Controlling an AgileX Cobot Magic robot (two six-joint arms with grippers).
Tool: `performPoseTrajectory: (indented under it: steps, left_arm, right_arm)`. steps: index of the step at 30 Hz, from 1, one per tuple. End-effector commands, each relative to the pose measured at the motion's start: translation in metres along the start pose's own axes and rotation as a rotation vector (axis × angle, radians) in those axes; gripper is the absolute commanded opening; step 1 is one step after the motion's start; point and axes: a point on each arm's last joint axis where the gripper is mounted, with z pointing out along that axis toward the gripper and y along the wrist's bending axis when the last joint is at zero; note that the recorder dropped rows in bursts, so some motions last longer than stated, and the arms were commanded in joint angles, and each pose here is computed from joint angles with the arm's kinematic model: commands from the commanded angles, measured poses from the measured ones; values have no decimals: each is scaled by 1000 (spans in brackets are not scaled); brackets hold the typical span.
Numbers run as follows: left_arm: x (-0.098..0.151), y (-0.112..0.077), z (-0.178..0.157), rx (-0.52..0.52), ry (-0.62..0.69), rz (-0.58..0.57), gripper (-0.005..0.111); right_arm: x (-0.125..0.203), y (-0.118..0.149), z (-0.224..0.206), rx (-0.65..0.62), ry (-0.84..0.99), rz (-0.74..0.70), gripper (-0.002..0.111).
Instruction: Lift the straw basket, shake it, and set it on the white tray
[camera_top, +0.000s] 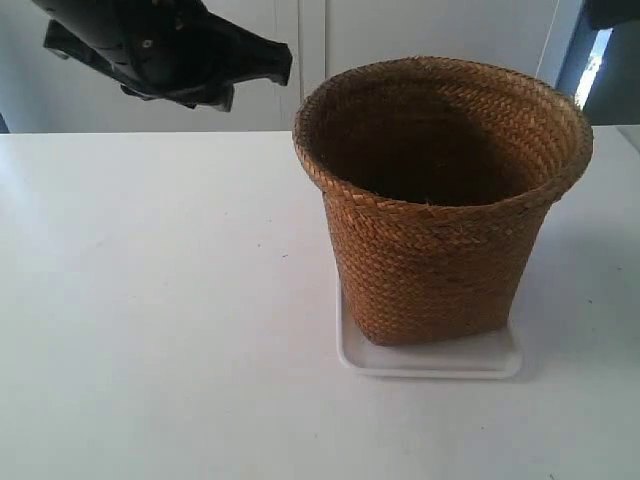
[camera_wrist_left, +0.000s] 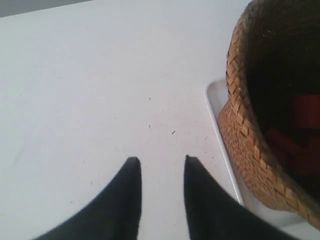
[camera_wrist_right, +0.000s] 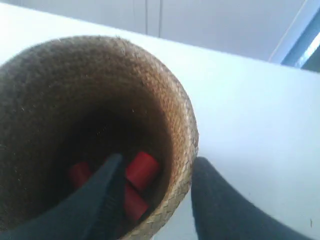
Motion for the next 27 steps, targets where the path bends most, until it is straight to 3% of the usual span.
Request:
performPoseTrajectory:
  steps: [1, 4, 10, 17, 27]
  left_arm:
    - [1, 2, -26, 62, -18, 70, 3]
    - [1, 3, -43, 121, -48, 111, 0]
    - [5, 5, -85, 301, -170, 201, 0]
    - [33, 24, -114, 315, -218, 280, 0]
    - [88, 52, -136, 346, -378, 282, 0]
  right_arm:
    - [2, 3, -34, 9, -90, -15, 19]
    - [8, 7, -56, -2, -111, -28, 1]
    - [20, 13, -98, -3, -188, -89, 0]
    - [37, 18, -147, 30, -313, -145, 0]
    - [59, 25, -161, -21, -246, -142, 0]
